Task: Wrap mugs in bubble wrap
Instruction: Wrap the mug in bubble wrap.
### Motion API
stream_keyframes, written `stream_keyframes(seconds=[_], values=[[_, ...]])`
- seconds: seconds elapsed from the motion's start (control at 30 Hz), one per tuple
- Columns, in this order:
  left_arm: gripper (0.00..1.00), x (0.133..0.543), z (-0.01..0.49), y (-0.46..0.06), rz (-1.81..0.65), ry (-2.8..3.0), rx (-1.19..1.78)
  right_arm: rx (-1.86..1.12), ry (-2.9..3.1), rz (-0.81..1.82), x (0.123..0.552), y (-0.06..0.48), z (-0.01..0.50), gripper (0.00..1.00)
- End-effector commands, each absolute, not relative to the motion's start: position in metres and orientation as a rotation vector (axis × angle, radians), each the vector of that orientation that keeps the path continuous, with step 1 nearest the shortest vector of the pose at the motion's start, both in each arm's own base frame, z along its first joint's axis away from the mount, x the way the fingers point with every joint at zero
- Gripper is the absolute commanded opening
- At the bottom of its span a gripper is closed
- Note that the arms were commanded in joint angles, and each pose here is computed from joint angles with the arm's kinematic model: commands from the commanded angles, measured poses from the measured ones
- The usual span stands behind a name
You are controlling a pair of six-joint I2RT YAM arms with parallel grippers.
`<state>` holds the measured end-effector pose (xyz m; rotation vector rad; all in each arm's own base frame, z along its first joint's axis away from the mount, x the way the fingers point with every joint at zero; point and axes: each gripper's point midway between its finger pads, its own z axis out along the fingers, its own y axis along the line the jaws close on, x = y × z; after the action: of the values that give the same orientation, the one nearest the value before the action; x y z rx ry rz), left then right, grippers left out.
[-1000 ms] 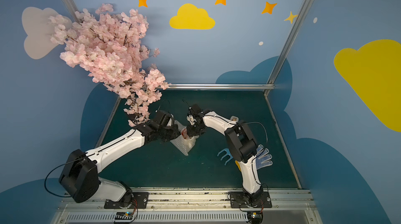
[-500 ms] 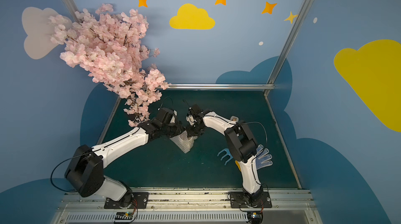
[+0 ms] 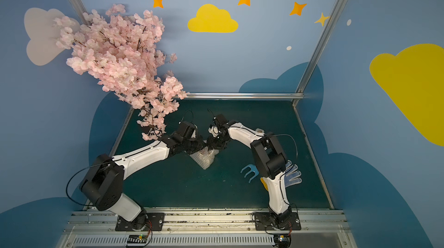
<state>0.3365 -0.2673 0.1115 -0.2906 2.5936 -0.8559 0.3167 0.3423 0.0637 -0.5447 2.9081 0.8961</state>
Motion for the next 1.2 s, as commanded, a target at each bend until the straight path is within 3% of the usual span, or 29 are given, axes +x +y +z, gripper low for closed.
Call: stream_keyframes(seconds=[0.0,0.47,0.8,1.17], values=[[0.04,0.334,0.096,-0.264,-0.823,2.625,-0.314,-0.538,2.847,0.955,0.317,0.343,0.096,0.52],[0.04,0.336,0.074,-0.265,-0.760,2.708,-0.339,-0.521,2.805,0.711,0.324,0.308,0.116,0.61],[0.04,0.333,0.051,-0.264,-0.675,2.825,-0.383,-0.533,2.807,0.728,0.309,0.311,0.111,0.70],[0.04,0.327,0.031,-0.260,-0.616,2.911,-0.437,-0.506,2.822,0.809,0.302,0.321,0.103,0.73]])
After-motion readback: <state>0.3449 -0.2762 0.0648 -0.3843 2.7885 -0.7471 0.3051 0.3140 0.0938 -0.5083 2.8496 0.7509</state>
